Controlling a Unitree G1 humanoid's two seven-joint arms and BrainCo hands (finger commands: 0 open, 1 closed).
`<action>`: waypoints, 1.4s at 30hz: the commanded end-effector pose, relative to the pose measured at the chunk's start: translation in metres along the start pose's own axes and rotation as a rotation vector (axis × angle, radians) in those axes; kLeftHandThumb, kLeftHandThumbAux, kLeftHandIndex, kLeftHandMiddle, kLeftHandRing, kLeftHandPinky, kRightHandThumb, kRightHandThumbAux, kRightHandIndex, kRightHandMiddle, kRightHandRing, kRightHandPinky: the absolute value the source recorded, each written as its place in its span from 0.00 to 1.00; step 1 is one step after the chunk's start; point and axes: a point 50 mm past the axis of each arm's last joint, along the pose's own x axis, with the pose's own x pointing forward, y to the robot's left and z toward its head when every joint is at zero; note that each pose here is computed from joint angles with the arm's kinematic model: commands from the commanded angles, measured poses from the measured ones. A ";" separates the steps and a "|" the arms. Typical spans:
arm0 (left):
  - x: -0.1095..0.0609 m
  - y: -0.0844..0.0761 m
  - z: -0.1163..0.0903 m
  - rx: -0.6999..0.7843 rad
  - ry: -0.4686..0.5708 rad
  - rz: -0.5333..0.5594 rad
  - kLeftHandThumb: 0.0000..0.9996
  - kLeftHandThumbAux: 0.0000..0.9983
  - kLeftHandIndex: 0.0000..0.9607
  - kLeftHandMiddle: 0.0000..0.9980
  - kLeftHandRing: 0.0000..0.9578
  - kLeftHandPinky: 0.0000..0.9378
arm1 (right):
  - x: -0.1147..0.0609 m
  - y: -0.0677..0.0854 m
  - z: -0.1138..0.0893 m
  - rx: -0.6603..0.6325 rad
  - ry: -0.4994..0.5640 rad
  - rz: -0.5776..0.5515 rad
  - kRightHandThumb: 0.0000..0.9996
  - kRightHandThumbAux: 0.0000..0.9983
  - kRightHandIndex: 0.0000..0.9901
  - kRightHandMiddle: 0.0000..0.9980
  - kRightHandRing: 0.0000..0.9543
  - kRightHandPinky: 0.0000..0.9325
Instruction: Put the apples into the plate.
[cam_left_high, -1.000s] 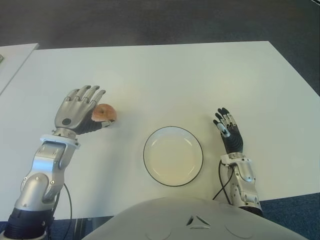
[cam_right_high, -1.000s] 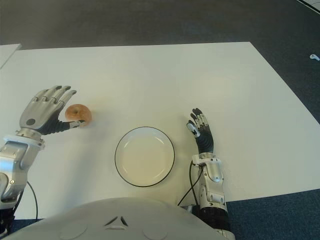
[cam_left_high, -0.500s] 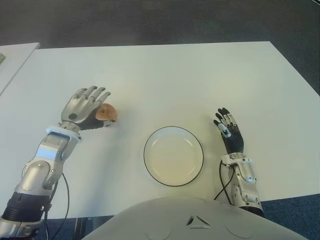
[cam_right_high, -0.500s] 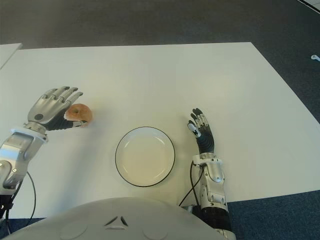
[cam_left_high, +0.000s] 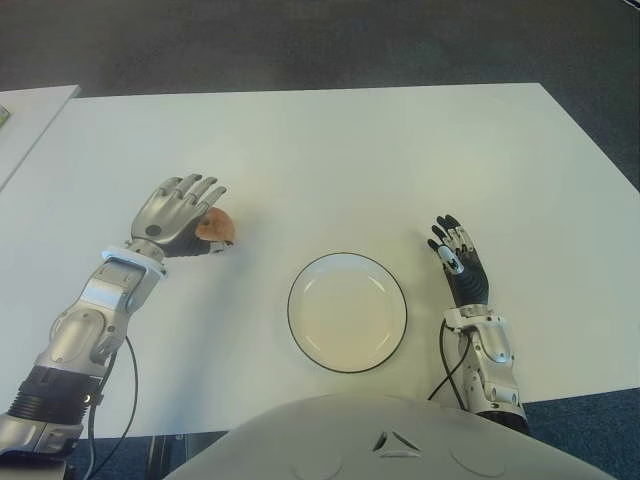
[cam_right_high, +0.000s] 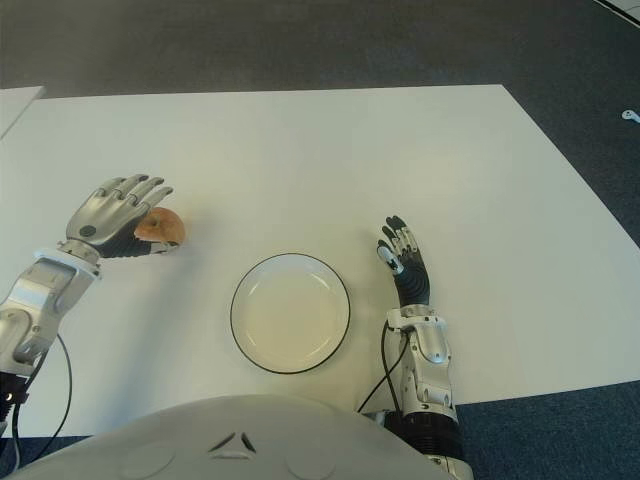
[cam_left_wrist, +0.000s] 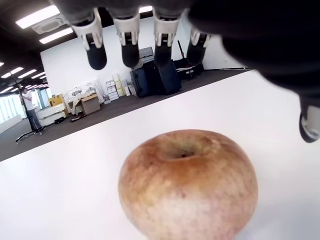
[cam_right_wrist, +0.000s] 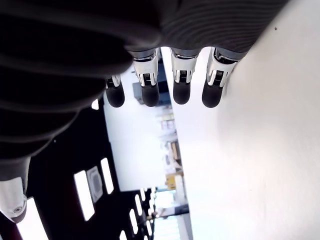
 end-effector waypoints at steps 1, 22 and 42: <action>0.003 -0.005 0.003 -0.001 -0.020 -0.012 0.29 0.33 0.03 0.00 0.00 0.00 | -0.008 -0.005 -0.016 0.009 0.091 -0.022 0.10 0.54 0.08 0.06 0.01 0.00; 0.016 -0.024 0.006 -0.012 -0.005 -0.065 0.27 0.32 0.00 0.00 0.00 0.00 | -0.007 -0.008 -0.019 -0.006 0.090 -0.034 0.10 0.53 0.08 0.07 0.01 0.00; 0.018 -0.043 0.006 -0.034 0.017 -0.091 0.30 0.33 0.00 0.00 0.00 0.00 | -0.007 -0.015 -0.021 -0.014 0.082 -0.032 0.13 0.54 0.07 0.07 0.02 0.00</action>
